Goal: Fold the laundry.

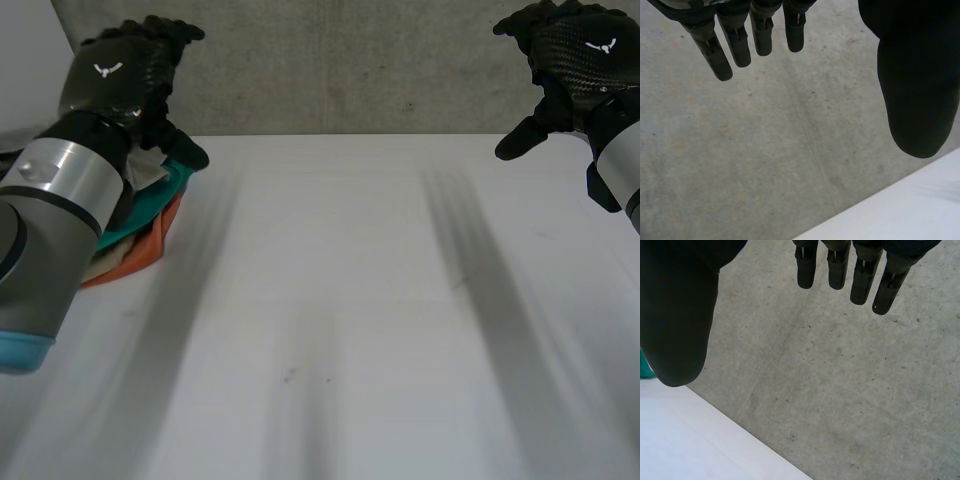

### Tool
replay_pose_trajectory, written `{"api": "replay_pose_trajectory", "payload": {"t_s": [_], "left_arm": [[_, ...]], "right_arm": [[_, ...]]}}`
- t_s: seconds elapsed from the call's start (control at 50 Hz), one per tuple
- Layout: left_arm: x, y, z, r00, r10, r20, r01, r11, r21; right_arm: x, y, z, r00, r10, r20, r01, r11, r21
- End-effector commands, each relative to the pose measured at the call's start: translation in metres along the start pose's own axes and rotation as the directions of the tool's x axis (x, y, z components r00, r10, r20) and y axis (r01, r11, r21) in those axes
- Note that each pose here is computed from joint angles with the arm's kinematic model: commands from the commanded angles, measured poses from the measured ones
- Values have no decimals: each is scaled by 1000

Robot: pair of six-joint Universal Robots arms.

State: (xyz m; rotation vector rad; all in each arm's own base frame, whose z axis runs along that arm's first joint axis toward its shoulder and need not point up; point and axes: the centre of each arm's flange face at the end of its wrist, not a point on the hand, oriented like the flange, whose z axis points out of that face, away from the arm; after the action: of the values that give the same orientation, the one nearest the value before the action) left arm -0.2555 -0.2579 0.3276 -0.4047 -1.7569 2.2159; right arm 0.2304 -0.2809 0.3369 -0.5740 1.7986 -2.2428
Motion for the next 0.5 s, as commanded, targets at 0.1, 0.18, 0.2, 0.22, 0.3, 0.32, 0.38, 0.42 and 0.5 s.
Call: {"api": "replay_pose_trajectory", "payload": {"t_s": [0.1,0.18,0.2,0.22,0.3,0.32,0.38,0.42,0.5], "left_arm": [[-85,33,60,981,106,160,-109,994,7],[-128,70,83,953,239,185,-228,971,-78],[-136,79,86,945,268,187,-254,962,-99],[-143,89,89,937,297,186,-279,953,-119],[-177,132,104,877,439,195,-400,893,-208],[-188,148,108,854,486,186,-440,865,-241],[-202,170,111,828,532,176,-475,833,-285],[-213,184,111,817,549,174,-482,818,-315],[-217,196,109,824,543,158,-476,817,-326]], "right_arm": [[-1,1,0,1000,-14,4,14,1000,-3],[-1,6,2,1000,-18,6,18,1000,-17],[-1,7,2,1000,-19,7,19,1000,-18],[-1,7,2,1000,-22,7,22,1000,-20],[-2,9,3,1000,-27,9,27,999,-24],[-2,9,3,1000,-28,9,28,999,-24],[-2,11,3,1000,-27,10,28,999,-28],[-2,13,4,1000,-27,9,27,999,-34],[-2,18,6,1000,-26,12,26,999,-46]]}}
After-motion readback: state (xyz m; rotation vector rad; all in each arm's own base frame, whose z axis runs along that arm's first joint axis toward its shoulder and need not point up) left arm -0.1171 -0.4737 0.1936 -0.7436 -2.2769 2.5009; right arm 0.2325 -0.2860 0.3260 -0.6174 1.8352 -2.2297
